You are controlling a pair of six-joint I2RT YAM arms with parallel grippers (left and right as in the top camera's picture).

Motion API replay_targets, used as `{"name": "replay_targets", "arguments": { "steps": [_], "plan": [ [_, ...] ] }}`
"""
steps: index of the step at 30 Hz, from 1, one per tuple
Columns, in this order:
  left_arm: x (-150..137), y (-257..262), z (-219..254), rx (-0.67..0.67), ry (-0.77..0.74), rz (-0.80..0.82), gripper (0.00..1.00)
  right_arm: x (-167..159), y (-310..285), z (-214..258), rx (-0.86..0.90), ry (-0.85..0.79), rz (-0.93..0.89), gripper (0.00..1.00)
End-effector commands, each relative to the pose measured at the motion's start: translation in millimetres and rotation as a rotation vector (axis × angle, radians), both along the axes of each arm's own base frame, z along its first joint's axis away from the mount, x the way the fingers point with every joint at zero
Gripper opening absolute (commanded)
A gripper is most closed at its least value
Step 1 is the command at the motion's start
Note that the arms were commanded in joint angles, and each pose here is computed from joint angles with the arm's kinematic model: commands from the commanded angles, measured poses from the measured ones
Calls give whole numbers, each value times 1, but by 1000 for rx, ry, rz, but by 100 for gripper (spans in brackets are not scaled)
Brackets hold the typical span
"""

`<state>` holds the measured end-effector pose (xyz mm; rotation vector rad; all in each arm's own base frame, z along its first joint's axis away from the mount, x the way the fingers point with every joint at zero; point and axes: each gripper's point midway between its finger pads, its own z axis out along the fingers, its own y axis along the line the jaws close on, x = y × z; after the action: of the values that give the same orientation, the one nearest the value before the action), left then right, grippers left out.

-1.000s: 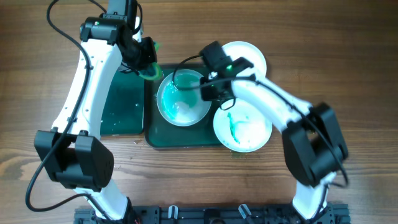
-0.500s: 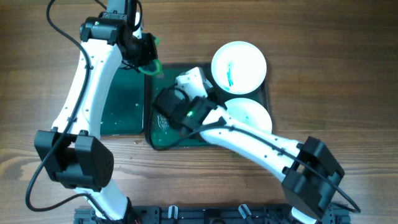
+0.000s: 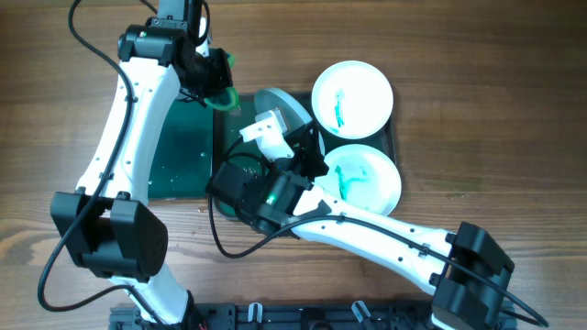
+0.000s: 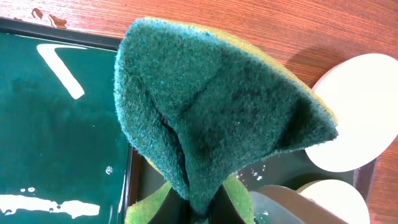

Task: Clean dirty plates on tray and stack at the side
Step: 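Lift the scrubbed plate with the right gripper and carry it right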

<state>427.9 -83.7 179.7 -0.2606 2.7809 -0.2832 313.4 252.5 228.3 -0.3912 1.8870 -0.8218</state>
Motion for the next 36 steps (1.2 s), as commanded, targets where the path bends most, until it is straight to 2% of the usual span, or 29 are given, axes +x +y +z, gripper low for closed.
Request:
{"name": "replay_targets", "arguments": {
  "steps": [1, 10, 13, 17, 20, 25, 27, 32, 36],
  "plan": [
    [2, -3, 3, -12, -13, -25, 4, 0, -5, 18, 23, -62, -17, 4],
    [2, -3, 3, -12, -13, -25, 4, 6, -2, -45, 308, 275, -28, 4],
    [1, -3, 3, -12, -9, -25, 4, 11, -6, -60, 488, 433, -52, 4],
    [-1, -3, 2, -11, -2, -25, 4, 32, -23, -59, 729, 607, -22, 4],
    [-1, -3, 2, -11, -1, -25, 4, 53, -57, -48, 912, 680, -13, 4],
    [-1, -3, 2, -10, -1, -25, 4, 82, -147, -32, 1252, 700, -83, 4],
    [-1, -3, 2, -10, -1, -25, 4, 87, -194, -32, 1318, 655, -166, 4],
    [-1, -3, 2, -10, -2, -25, 4, 73, -307, -46, 1297, 524, -457, 4],
    [-1, -3, 2, -11, -2, -25, 4, 48, -361, -69, 1220, 485, -662, 4]
  ]
}}
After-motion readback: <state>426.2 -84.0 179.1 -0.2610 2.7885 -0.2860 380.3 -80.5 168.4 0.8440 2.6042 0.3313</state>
